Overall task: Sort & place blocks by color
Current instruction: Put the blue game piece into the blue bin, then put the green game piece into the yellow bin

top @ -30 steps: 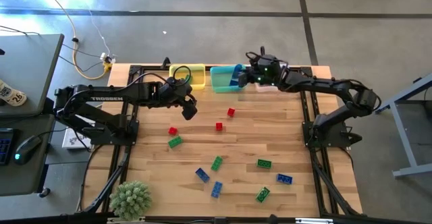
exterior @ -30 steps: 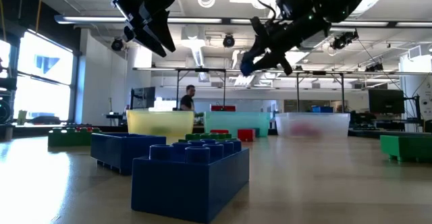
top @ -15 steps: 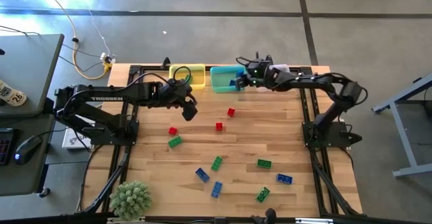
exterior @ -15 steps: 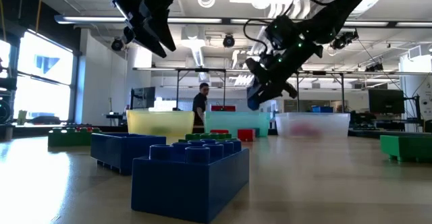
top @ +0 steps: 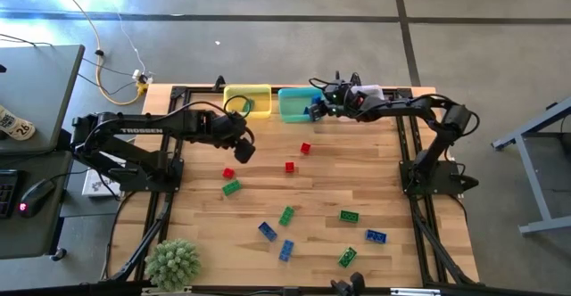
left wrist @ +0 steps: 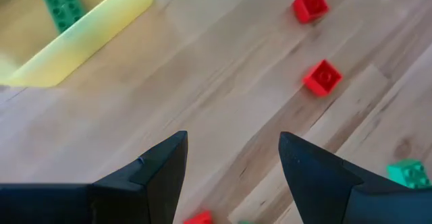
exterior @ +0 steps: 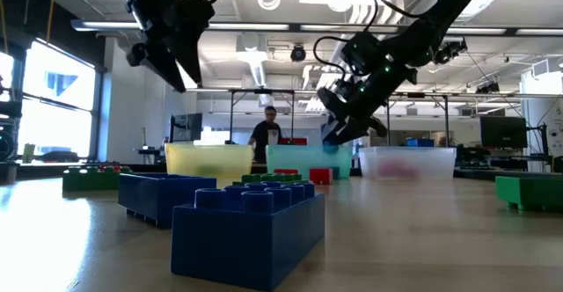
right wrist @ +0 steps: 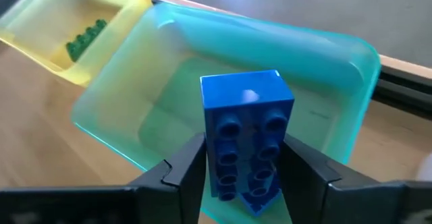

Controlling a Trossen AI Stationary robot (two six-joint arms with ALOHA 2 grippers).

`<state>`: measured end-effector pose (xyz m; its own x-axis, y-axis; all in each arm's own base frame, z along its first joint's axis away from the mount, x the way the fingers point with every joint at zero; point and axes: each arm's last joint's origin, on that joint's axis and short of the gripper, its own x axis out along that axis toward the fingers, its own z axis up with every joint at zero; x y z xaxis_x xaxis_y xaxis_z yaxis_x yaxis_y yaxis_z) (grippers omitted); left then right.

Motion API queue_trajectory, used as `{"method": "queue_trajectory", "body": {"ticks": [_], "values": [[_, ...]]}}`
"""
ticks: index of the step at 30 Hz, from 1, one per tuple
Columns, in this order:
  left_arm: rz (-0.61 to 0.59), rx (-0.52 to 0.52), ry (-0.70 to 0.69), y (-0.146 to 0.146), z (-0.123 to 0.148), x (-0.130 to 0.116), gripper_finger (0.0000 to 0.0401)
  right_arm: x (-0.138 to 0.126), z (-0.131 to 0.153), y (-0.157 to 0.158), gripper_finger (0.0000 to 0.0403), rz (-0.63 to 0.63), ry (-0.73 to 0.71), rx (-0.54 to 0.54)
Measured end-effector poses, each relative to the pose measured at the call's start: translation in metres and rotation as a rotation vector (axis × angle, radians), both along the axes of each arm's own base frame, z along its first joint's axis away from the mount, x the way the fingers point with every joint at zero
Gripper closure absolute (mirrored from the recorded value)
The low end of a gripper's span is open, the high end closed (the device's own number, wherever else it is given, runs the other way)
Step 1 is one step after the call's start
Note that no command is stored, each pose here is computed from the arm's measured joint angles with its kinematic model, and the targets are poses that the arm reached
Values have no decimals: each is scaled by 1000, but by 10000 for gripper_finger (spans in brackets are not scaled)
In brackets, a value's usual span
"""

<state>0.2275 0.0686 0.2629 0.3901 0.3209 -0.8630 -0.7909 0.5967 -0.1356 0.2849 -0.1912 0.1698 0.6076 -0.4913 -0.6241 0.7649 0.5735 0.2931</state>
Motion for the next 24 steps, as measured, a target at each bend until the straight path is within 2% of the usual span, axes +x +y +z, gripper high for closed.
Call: {"method": "queue_trajectory", "body": {"ticks": [6,9,14,24], "values": [[-52,-101,22,-5,-2,-3,178,2,2,-1,244,1,-27,-16],[-91,-94,61,-10,-4,-4,178,4,7,-3,242,4,-31,-27],[-141,-96,86,-22,-5,-3,178,13,25,-8,236,75,-30,-118],[-238,-121,103,-47,-5,-1,178,25,61,-18,178,109,-12,-141]]}}
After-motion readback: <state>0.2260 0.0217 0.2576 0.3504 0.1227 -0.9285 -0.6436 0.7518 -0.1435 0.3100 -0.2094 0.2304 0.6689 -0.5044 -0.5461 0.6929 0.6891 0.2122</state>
